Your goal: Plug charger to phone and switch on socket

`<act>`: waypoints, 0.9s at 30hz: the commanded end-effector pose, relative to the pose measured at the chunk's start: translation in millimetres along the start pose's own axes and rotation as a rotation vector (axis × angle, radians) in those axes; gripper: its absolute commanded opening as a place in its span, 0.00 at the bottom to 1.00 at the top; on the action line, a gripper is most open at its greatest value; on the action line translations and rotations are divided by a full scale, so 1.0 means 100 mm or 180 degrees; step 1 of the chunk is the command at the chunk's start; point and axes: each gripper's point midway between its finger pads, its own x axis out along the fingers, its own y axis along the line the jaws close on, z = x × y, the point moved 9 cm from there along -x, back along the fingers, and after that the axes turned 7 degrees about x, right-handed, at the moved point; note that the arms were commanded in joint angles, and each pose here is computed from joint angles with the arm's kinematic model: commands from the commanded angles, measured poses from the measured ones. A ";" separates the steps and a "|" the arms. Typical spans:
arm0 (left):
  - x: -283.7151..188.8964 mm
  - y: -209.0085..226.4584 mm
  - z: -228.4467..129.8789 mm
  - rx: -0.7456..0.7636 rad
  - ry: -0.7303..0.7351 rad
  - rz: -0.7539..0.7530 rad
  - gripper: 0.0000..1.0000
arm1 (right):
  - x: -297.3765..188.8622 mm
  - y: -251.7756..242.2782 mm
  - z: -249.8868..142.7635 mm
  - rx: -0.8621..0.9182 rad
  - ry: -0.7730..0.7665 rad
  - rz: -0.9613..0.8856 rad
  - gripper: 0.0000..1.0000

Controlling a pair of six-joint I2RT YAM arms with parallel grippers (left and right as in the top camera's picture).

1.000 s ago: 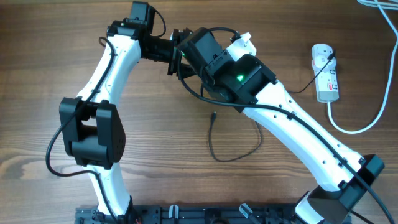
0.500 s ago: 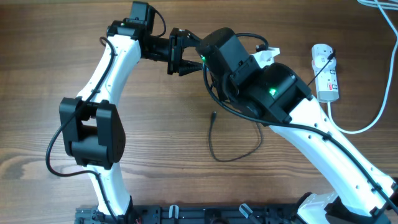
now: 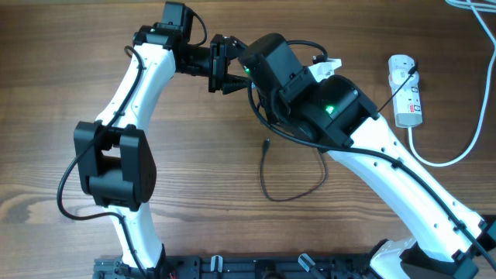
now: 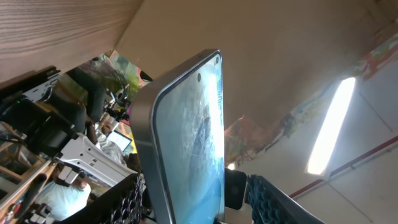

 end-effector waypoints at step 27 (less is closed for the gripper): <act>0.07 -0.14 -0.16 0.0116 0.0120 -0.0032 0.48 | 0.13 0.01 -0.06 0.0128 -0.0003 -0.0015 0.04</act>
